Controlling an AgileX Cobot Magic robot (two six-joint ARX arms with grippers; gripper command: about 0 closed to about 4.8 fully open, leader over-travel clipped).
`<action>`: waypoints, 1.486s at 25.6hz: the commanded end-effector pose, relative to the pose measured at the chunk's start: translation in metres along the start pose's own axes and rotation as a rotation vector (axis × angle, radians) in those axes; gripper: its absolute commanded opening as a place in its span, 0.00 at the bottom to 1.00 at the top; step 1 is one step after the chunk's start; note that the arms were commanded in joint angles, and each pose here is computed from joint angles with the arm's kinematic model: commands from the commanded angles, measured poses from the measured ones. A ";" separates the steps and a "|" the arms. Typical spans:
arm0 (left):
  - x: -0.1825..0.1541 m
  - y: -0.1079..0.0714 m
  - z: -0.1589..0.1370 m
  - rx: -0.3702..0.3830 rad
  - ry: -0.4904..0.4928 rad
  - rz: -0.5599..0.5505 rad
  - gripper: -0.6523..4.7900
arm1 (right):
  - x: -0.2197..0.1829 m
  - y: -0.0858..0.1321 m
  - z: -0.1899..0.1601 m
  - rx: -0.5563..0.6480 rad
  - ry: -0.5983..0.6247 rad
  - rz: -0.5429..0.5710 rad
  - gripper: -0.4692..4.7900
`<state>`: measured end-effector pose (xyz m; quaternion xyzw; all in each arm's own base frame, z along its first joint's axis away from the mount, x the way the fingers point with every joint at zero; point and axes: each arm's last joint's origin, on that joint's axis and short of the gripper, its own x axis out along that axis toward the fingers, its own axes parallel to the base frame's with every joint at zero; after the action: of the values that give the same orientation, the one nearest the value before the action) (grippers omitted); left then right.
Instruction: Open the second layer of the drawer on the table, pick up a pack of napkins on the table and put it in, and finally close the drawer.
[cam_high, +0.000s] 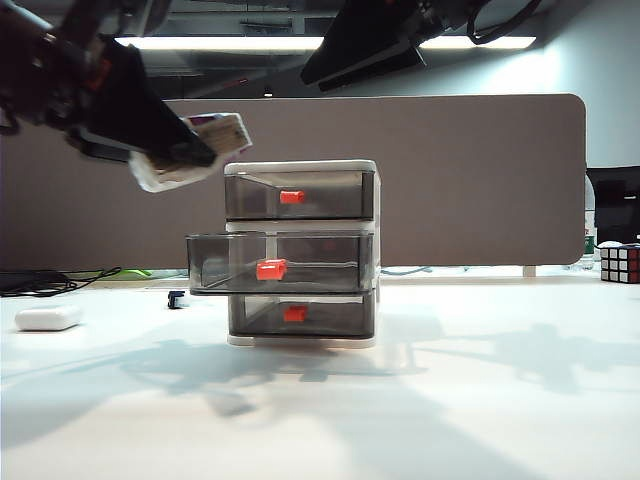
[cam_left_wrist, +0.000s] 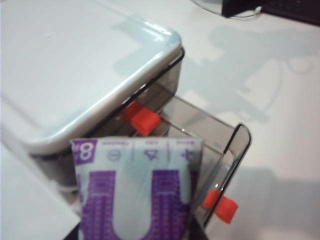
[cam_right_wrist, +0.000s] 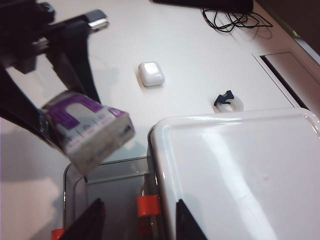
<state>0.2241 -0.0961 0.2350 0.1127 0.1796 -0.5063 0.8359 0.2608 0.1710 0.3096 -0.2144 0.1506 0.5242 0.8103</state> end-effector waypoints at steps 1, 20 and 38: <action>0.012 -0.003 0.009 0.100 -0.021 -0.079 0.44 | -0.004 -0.001 0.003 -0.001 -0.013 -0.009 0.48; 0.058 -0.024 0.015 0.354 0.055 -0.068 0.46 | -0.006 -0.003 -0.002 0.024 0.021 -0.006 0.48; 0.070 -0.024 0.015 0.519 0.152 -0.024 0.51 | -0.006 -0.003 -0.003 0.026 0.035 -0.024 0.48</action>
<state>0.2350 -0.1699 0.2180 0.3558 0.1050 -0.5395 0.7559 0.2618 0.1638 0.3068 -0.2164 0.1752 0.5091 0.8144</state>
